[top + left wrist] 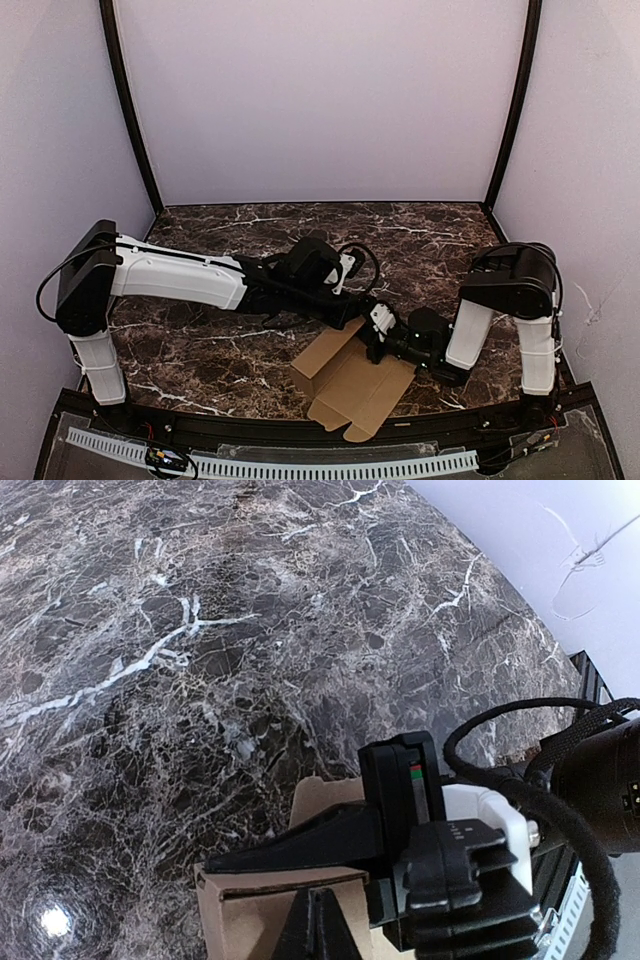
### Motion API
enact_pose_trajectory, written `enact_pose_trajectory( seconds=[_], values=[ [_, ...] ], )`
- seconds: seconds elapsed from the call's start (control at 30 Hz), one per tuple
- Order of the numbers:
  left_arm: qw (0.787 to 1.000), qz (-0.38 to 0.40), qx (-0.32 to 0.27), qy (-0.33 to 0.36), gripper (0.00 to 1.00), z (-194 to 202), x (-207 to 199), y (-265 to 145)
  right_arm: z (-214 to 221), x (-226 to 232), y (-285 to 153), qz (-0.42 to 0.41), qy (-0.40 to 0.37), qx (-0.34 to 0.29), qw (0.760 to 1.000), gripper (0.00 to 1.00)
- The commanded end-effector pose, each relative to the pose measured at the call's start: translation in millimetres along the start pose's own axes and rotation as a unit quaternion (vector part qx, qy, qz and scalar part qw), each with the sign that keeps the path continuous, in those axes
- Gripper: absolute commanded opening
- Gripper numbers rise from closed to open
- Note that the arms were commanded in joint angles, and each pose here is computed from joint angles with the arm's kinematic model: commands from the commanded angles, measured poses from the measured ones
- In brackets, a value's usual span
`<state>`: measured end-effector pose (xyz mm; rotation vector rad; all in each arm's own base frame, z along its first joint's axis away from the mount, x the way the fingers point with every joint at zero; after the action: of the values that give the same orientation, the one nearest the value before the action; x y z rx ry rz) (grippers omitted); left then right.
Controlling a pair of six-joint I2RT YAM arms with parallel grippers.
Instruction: Fold the paper box
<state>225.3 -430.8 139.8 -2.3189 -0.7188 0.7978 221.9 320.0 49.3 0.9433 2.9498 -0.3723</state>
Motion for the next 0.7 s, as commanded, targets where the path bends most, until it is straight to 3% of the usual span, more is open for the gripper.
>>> enact_pose_trajectory(
  seconds=[0.0,0.1,0.2,0.4,0.43,0.5,0.67],
  values=[
    [0.999,-0.010,0.045,-0.002,0.01,22,1,6,-7,-6,1,0.037,0.000,-0.020,0.999,0.00],
    [0.999,-0.011,0.046,-0.001,0.01,22,1,6,-8,-4,3,0.037,-0.003,-0.022,0.999,0.00],
    [0.999,-0.012,0.046,-0.001,0.01,22,1,6,-10,-4,3,0.043,-0.004,-0.024,0.999,0.15],
    [0.999,-0.013,0.049,-0.002,0.01,24,1,6,-18,-6,2,0.053,-0.004,-0.040,0.998,0.26],
    [0.999,-0.014,0.049,-0.001,0.01,24,1,6,-19,-6,3,0.053,-0.004,-0.042,0.998,0.23],
    [0.999,-0.014,0.051,-0.001,0.01,24,1,6,-20,-6,4,0.053,-0.007,-0.043,0.998,0.00],
    [0.999,-0.018,0.051,-0.001,0.01,24,2,5,-19,-9,4,0.072,-0.009,-0.047,0.996,0.00]
  ],
)
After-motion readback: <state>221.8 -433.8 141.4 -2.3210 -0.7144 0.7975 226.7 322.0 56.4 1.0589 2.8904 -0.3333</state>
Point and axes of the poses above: each gripper's point midway between its finger pads, its own y axis out along the fingers, its own x axis along the line the jaws close on, z = x × y, the point moved 4 cm from there along -y, back along the fingers
